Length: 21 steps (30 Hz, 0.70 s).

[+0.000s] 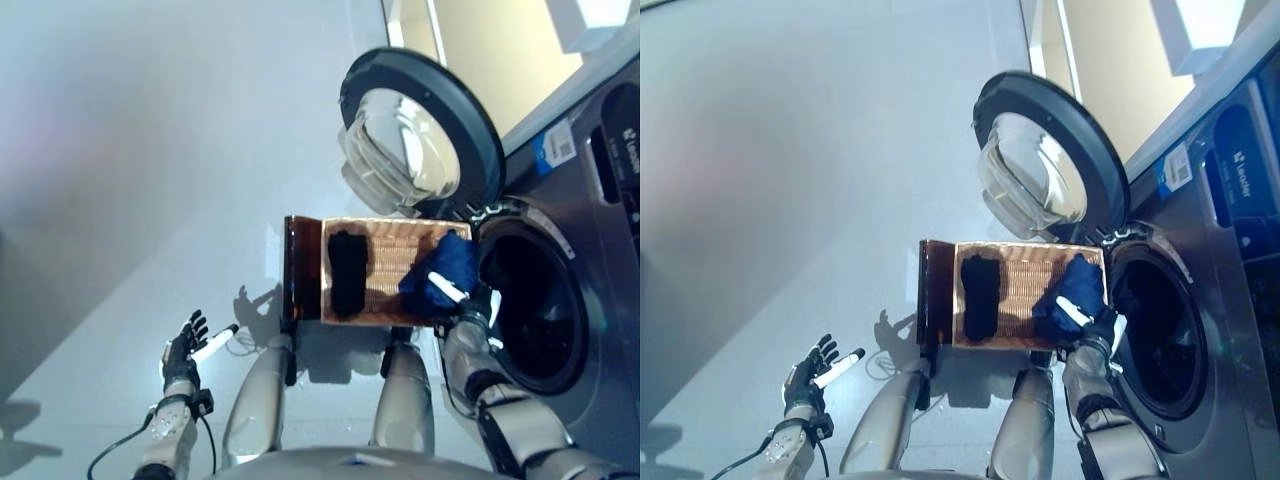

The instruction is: Pick up the clothes and place them into the washing machine

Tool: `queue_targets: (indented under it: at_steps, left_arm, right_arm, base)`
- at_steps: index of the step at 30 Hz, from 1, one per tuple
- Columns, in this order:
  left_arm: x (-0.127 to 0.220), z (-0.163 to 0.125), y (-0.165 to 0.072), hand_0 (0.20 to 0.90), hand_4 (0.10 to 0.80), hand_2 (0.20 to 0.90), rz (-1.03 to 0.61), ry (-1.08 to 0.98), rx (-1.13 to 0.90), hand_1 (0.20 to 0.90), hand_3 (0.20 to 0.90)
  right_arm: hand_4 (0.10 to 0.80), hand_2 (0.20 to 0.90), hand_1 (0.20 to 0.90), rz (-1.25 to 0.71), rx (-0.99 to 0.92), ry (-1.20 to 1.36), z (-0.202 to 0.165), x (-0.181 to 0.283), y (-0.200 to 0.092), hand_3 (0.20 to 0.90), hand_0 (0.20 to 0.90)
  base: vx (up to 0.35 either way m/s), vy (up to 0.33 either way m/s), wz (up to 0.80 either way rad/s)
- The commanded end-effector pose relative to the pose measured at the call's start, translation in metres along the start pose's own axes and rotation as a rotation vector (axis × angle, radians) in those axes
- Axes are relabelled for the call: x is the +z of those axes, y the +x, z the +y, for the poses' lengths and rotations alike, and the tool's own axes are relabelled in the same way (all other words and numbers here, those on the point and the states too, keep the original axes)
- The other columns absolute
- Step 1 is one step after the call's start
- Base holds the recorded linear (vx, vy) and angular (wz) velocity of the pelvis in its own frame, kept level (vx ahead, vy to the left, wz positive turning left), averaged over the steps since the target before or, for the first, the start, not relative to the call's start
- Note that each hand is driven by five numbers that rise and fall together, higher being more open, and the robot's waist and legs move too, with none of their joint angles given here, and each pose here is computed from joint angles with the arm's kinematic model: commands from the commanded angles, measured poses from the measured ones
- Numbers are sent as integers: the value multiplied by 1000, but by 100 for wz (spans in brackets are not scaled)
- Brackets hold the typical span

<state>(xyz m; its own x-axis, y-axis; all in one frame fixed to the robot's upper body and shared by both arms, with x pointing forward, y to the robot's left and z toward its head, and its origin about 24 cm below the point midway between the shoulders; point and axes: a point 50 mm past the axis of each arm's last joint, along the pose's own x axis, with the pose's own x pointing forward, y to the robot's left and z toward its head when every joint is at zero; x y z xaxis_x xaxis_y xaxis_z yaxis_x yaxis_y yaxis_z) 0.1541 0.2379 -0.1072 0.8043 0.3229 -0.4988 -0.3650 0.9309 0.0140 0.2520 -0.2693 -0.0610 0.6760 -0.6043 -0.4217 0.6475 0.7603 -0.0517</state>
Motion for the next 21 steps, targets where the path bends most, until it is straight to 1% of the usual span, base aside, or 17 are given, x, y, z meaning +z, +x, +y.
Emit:
queue_targets:
  at_steps: [1, 2, 3, 10, 13, 21]
  left_arm:
    - [4, 28, -2, 900, 800, 900, -35, -39, 93, 900, 900]
    - [4, 28, -2, 900, 800, 900, -36, -39, 93, 900, 900]
    - [1, 26, -2, 900, 800, 900, -21, -60, 94, 900, 900]
    - [-8, 16, -3, 900, 800, 900, 14, -121, 73, 900, 900]
    - [-10, 10, -4, 900, 800, 900, 21, -137, 62, 900, 900]
    - [-7, 5, -3, 900, 800, 900, 4, -147, 45, 900, 900]
  right_arm:
    - [300, 200, 200, -101, -39, 273, -26, 15, 3, 200, 200]
    - [300, 200, 200, -101, -39, 274, -27, 16, 3, 200, 200]
    - [300, 200, 200, -75, -66, 434, -34, 7, 1, 200, 200]
    - [300, 200, 200, -62, -140, 835, -46, -10, -4, 200, 200]
    - [300, 200, 200, -61, -198, 903, -49, -13, -5, 200, 200]
    - [300, 200, 200, -77, -157, 943, -39, -2, -1, 200, 200]
  base:
    - [24, -8, -6]
    - [49, -22, -3]
    - [35, -10, -5]
    - [16, -3, -1]
    - [0, 0, 0]
    - [-3, 0, -1]
